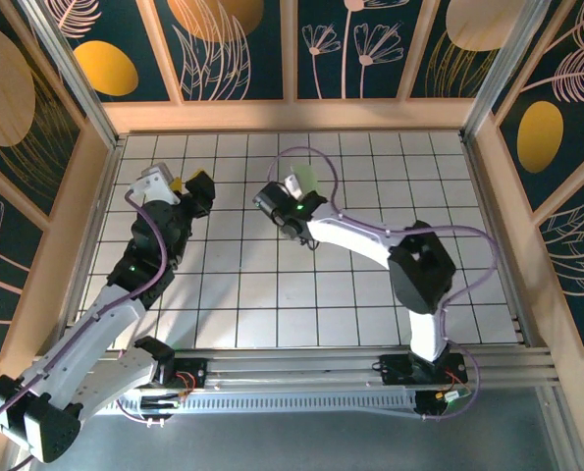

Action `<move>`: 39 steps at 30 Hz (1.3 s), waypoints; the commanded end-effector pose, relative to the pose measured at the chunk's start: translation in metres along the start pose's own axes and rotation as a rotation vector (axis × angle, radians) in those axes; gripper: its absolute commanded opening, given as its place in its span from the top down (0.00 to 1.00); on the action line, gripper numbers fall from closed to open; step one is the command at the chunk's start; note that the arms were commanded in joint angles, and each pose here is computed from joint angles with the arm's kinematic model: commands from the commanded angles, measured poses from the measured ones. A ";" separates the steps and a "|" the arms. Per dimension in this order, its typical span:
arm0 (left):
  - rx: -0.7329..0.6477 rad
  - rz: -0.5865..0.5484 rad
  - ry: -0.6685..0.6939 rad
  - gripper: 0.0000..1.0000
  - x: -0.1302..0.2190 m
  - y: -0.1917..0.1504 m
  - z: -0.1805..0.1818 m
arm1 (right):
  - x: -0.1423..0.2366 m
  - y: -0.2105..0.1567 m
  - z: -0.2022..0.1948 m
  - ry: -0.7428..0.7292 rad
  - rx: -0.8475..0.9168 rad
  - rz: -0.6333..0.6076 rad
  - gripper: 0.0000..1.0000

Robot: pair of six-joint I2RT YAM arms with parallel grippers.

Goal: Fold a paper plane with a square sheet of paper (fold left side to right side)

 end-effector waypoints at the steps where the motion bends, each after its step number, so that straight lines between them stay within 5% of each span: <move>1: -0.028 -0.016 0.072 0.36 0.001 -0.003 0.011 | -0.001 -0.009 0.009 -0.104 0.072 0.071 1.00; 7: -0.037 0.010 0.075 0.36 -0.004 -0.009 0.011 | -0.019 -0.025 0.050 -0.001 0.116 0.172 0.94; 14: -0.042 0.049 0.059 0.35 -0.008 -0.014 0.008 | -0.009 -0.018 0.061 0.276 -0.004 0.186 0.55; 22: -0.016 0.152 0.009 0.32 -0.024 -0.034 0.000 | 0.012 -0.006 -0.007 0.519 -0.347 0.024 0.21; 32: 0.068 0.526 -0.050 0.33 -0.071 -0.116 -0.005 | -0.018 -0.056 -0.098 0.773 -0.859 -0.169 0.15; 39: 0.181 0.780 -0.047 0.39 -0.095 -0.186 0.006 | -0.054 -0.113 -0.099 0.883 -1.065 -0.112 0.15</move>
Point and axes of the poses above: each hand's point on the last joint's axis, 136 mm out from that joint toward the fingers, its own x axis back along the fingers, its own z axis along the line the jaws close on, y = z × x, the point moved 7 cm from there along x, back along the fingers, and after that the axes turned 6 degrees about x, right-handed, at the moved point
